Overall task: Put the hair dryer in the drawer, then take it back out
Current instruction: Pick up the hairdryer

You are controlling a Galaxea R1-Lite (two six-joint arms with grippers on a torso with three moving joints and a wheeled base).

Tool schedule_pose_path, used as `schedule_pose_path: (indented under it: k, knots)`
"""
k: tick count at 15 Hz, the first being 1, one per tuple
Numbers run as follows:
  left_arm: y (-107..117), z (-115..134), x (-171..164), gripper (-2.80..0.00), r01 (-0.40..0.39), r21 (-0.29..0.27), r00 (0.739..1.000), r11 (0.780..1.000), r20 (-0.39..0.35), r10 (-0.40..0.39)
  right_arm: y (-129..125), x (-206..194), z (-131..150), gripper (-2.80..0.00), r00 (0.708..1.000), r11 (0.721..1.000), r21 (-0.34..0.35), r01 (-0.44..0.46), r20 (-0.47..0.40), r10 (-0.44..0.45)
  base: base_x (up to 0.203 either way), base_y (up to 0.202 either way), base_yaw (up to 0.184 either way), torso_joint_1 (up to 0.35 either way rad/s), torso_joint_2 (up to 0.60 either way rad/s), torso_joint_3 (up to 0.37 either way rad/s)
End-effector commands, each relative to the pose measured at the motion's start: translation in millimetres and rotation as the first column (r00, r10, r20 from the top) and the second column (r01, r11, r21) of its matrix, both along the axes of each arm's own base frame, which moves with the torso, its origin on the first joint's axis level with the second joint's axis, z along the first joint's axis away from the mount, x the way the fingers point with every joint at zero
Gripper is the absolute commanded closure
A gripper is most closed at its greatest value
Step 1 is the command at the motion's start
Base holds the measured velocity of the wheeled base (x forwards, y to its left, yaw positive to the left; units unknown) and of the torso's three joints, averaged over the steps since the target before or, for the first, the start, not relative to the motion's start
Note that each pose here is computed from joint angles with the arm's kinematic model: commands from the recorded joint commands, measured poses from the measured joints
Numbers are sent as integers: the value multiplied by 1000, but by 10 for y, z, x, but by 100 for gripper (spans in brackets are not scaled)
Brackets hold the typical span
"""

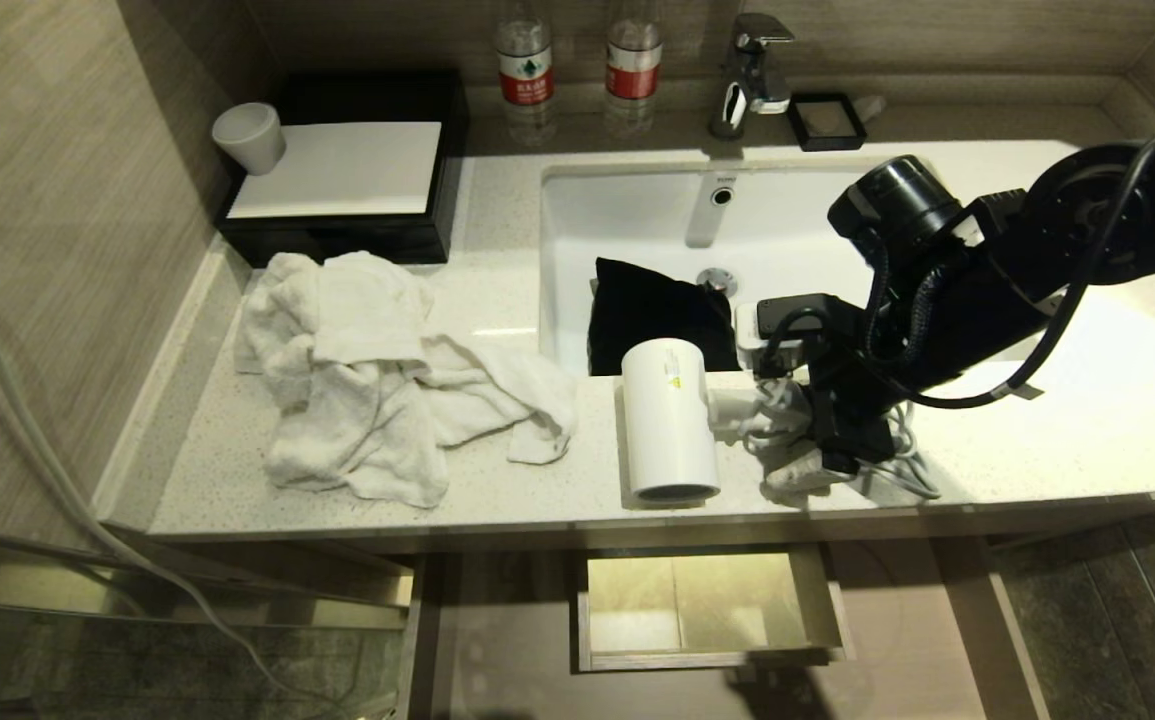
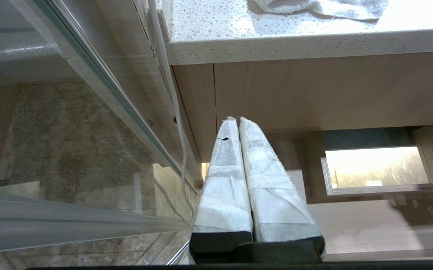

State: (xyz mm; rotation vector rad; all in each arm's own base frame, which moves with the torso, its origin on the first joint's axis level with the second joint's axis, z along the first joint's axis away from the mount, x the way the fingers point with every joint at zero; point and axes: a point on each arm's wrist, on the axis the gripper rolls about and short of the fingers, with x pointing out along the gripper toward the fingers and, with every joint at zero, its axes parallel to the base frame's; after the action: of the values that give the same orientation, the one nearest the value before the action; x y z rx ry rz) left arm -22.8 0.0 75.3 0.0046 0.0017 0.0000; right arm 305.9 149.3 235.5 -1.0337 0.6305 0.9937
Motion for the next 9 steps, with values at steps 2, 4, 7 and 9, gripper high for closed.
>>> schedule_pose_path:
  k: [2, 4, 7, 9]
  knots:
    - [0, 0, 0, 0, 0, 0, 1000, 1000, 0, 0, -6, -3, 5, -280, 1000, 1000, -4, -5, 2, 5, 0, 0, 0, 0, 0, 0]
    - [0, -1, 0, 0, 0, 0, 1000, 1000, 0, 0, -46, 12, 5, -280, 1000, 999, -29, 17, 14, -17, 0, 0, 0, 0, 0, 0]
    - [0, -2, 0, 0, 0, 0, 1000, 1000, 0, 0, -52, 17, -6, -280, 999, 999, -43, 30, 19, -29, 0, 0, 0, 0, 0, 0]
    - [0, 0, 0, 0, 0, 0, 1000, 1000, 0, 0, -81, 4, 17, -280, 999, 999, -36, 40, 17, -40, 0, 0, 0, 0, 0, 0]
